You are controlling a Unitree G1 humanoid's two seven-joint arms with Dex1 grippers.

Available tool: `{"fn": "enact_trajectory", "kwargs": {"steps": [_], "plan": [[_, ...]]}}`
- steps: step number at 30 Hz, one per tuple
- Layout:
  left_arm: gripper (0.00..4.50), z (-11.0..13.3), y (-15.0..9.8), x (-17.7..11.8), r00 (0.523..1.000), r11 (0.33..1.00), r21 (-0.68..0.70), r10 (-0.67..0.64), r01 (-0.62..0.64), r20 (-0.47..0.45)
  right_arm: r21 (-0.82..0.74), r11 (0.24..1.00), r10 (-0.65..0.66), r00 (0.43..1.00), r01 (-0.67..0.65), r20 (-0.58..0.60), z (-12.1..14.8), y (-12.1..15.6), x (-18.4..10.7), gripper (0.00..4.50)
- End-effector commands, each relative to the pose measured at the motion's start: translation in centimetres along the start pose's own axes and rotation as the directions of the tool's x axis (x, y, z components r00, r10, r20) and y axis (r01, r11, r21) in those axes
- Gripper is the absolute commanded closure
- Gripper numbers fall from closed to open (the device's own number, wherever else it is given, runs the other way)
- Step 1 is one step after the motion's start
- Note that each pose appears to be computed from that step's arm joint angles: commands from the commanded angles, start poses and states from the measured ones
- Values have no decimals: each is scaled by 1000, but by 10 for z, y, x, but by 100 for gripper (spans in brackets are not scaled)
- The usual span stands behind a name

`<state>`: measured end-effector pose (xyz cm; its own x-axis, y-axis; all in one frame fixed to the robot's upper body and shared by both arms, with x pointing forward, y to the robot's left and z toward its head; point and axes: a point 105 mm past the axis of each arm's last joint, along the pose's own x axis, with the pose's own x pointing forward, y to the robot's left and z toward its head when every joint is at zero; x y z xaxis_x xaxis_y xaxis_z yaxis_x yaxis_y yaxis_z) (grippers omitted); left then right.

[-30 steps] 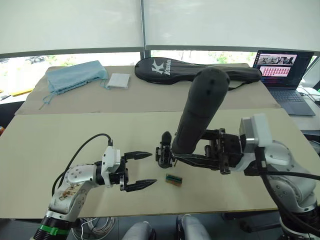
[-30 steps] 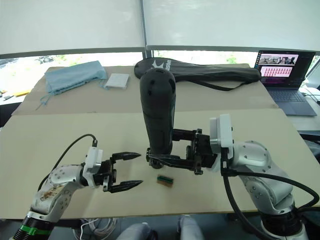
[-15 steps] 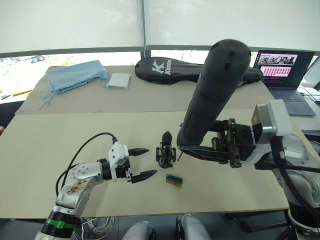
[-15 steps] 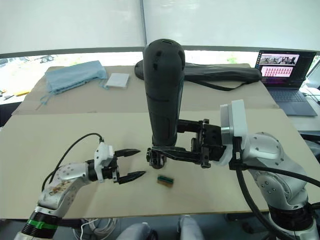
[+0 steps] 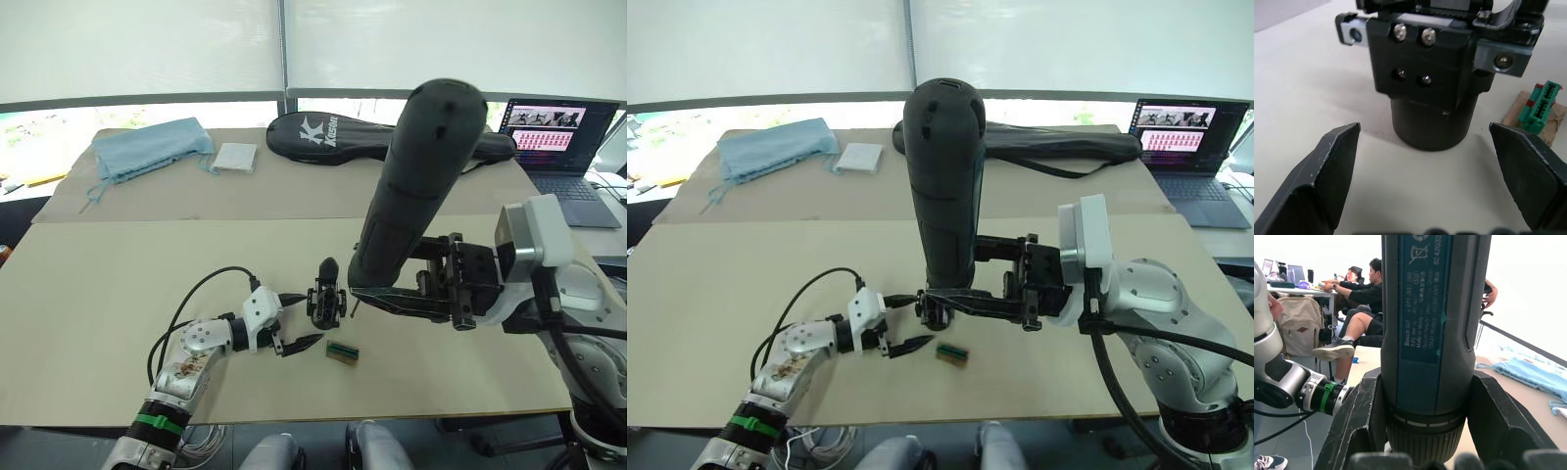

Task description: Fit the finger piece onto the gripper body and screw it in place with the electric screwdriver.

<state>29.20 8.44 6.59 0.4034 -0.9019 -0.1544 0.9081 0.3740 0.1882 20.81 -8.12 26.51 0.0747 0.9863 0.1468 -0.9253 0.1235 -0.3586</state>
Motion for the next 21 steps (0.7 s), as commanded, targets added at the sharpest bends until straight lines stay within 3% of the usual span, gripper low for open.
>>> {"fn": "enact_trajectory", "kwargs": {"steps": [1,9,21], "plan": [[5,-6,-7,10,1000,1000,-11,-25,25,-4,-57,998,-1,1000,3,22,15,4,-2,260],[5,-4,-20,26,997,997,-22,-77,77,18,-53,999,-7,1000,8,15,12,5,-3,260],[5,-3,-20,32,996,995,-25,-91,92,24,-50,999,-9,1000,9,5,10,5,-2,260]]}}
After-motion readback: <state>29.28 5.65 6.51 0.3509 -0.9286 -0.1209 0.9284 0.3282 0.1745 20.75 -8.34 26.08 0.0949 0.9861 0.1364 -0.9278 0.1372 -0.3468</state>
